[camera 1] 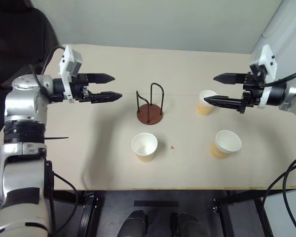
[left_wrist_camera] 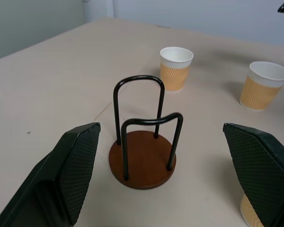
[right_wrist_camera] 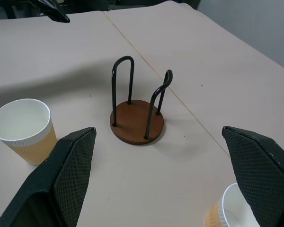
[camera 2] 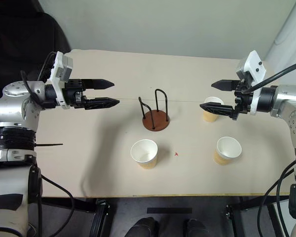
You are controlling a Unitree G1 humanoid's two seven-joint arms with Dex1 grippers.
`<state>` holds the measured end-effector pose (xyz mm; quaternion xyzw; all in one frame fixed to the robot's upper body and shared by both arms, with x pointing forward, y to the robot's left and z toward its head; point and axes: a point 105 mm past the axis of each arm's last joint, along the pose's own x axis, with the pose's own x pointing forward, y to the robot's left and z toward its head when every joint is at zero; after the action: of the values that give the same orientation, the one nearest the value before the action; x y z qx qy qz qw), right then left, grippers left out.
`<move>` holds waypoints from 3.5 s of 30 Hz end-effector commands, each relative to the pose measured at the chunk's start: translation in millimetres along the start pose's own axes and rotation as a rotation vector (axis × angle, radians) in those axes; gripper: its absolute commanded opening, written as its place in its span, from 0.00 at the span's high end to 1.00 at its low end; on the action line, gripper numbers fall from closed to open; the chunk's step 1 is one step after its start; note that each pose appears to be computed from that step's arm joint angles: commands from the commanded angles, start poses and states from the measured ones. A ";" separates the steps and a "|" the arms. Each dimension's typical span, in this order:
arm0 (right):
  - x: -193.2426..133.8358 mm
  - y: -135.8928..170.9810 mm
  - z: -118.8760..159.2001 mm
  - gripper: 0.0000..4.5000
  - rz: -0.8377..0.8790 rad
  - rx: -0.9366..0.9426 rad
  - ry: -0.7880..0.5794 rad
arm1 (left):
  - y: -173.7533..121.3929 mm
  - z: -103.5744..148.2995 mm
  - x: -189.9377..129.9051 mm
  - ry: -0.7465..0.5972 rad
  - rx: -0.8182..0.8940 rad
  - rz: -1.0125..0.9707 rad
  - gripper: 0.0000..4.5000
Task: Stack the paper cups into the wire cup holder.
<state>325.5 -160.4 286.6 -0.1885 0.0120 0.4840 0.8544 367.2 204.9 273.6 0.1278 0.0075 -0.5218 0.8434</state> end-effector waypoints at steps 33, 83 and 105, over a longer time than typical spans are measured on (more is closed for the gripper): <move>39.5 -9.4 10.5 0.03 -0.014 -0.054 -0.070 | 3.5 15.9 5.1 0.027 0.124 -0.036 0.01; 26.2 25.4 35.3 0.03 0.047 -0.140 -0.068 | -24.4 -20.7 46.6 0.112 0.066 -0.157 0.01; 20.3 28.9 40.2 0.03 0.011 -0.138 -0.079 | -23.7 -30.8 87.4 0.084 0.066 -0.093 0.01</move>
<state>311.5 -114.0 297.8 -0.2159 -0.0276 0.5047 0.8354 392.4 129.3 215.0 0.1700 0.0550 -0.5497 0.8160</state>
